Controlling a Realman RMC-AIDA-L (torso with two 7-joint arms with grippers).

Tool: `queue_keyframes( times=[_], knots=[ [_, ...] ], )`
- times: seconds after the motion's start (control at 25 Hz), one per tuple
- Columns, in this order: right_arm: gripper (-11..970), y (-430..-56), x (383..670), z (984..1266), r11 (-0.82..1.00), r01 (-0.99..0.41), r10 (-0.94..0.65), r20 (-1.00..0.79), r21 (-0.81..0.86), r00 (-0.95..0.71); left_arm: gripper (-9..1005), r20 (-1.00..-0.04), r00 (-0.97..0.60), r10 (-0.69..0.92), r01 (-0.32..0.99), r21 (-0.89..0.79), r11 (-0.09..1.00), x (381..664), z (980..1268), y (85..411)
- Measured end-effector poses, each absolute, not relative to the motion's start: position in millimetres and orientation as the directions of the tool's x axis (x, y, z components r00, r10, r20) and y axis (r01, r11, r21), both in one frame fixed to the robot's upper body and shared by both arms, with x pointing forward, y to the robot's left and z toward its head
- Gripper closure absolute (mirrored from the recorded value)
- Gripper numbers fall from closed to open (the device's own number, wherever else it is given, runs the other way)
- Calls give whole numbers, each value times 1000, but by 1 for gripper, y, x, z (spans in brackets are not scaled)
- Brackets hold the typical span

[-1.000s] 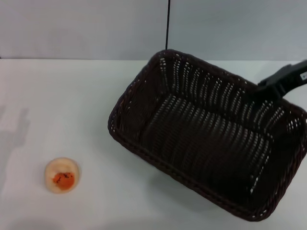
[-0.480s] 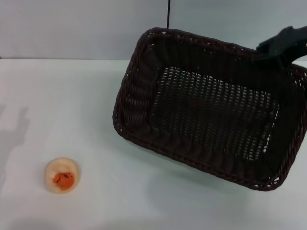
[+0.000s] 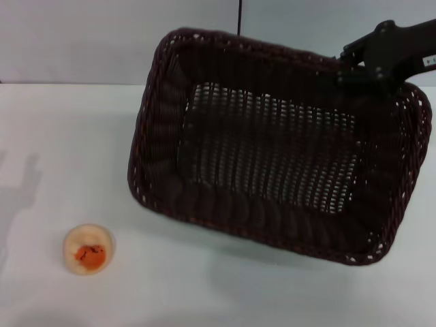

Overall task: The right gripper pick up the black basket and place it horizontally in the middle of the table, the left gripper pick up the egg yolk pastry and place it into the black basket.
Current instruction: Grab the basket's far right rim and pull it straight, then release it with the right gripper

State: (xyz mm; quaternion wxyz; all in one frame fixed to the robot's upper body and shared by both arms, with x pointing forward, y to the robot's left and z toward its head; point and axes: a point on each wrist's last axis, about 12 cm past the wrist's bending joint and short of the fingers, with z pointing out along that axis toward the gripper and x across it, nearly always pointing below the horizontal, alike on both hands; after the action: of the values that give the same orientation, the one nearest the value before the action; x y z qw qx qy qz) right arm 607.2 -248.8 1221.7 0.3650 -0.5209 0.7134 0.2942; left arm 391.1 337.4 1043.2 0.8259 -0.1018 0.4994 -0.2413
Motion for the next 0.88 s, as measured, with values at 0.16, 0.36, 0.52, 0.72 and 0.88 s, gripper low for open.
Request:
queue_keyframes(
  times=[0.16,0.36,0.52,0.72,0.88],
  knots=[
    [771,-246,601,1220,199,-979,-554,-820,34,-141,345,-774,382,-505,297,-414,860,391,1043,337],
    [771,-245,600,1222,153,-988,-599,-794,15,-105,344,-778,371,-508,293,-421,858,392,1042,337],
    [771,-241,601,1225,103,-994,-627,-777,-21,-49,344,-784,351,-512,298,-425,855,394,1040,335],
    [771,-234,601,1224,49,-997,-642,-767,-52,8,344,-789,333,-516,305,-428,851,395,1039,334],
    [772,-232,602,1222,32,-997,-642,-765,-75,37,345,-787,325,-525,310,-436,845,394,1038,331]
  ],
)
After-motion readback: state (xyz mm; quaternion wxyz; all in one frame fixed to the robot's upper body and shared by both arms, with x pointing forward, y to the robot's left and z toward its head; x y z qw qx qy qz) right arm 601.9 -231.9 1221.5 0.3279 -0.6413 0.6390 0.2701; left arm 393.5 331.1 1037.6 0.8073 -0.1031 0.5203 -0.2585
